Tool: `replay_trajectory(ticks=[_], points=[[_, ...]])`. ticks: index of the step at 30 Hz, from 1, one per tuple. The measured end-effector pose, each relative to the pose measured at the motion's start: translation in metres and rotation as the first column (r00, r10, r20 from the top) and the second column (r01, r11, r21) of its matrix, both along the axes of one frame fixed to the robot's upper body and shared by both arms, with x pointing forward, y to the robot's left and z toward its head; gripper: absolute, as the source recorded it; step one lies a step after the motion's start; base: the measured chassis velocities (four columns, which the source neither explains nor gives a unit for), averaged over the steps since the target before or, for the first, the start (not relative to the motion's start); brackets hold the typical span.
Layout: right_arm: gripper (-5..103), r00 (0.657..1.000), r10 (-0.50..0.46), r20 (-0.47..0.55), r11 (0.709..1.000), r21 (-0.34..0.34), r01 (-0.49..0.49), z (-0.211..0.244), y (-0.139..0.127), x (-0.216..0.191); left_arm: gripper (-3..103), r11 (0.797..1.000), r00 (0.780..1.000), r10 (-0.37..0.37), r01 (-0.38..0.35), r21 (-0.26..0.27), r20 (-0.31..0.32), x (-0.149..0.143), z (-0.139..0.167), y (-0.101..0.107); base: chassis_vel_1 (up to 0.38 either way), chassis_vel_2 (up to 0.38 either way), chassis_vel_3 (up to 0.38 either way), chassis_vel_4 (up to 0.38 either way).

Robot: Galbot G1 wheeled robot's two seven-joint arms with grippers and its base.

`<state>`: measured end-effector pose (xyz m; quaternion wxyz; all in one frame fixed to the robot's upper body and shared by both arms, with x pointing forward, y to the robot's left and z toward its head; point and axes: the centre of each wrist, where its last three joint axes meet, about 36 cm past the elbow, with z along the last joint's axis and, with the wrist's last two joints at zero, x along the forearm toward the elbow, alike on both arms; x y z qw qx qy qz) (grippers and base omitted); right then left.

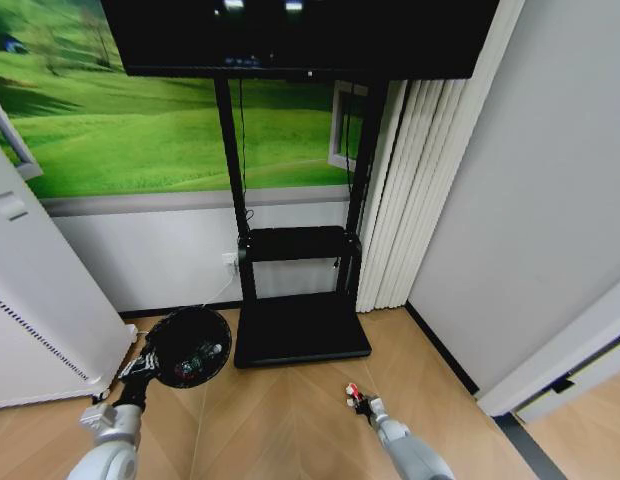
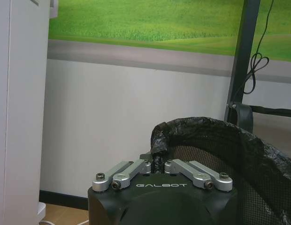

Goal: Pick up the trash bin and place the garbage on the floor into it.

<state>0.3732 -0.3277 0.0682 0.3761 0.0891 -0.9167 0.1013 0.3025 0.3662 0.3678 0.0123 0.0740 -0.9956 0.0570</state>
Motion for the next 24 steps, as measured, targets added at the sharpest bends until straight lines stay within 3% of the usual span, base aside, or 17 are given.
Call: replay_trajectory(ticks=[18, 24], points=[[21, 1.000, 0.005, 0.006, 1.000, 0.029, -0.005, -0.001, 0.004, -0.009, 7, 1.000, 1.000, -0.002, 0.002, 0.001, -0.004, -0.002, -0.003, -0.001, 0.000, 0.000, 0.000, 0.000], [21, 0.996, -0.041, 0.078, 0.994, 0.102, 0.033, 0.012, 0.007, -0.006, 7, 1.000, 0.999, -0.011, 0.011, 0.005, -0.030, 0.001, -0.021, -0.005, 0.000, 0.000, 0.000, 0.000]])
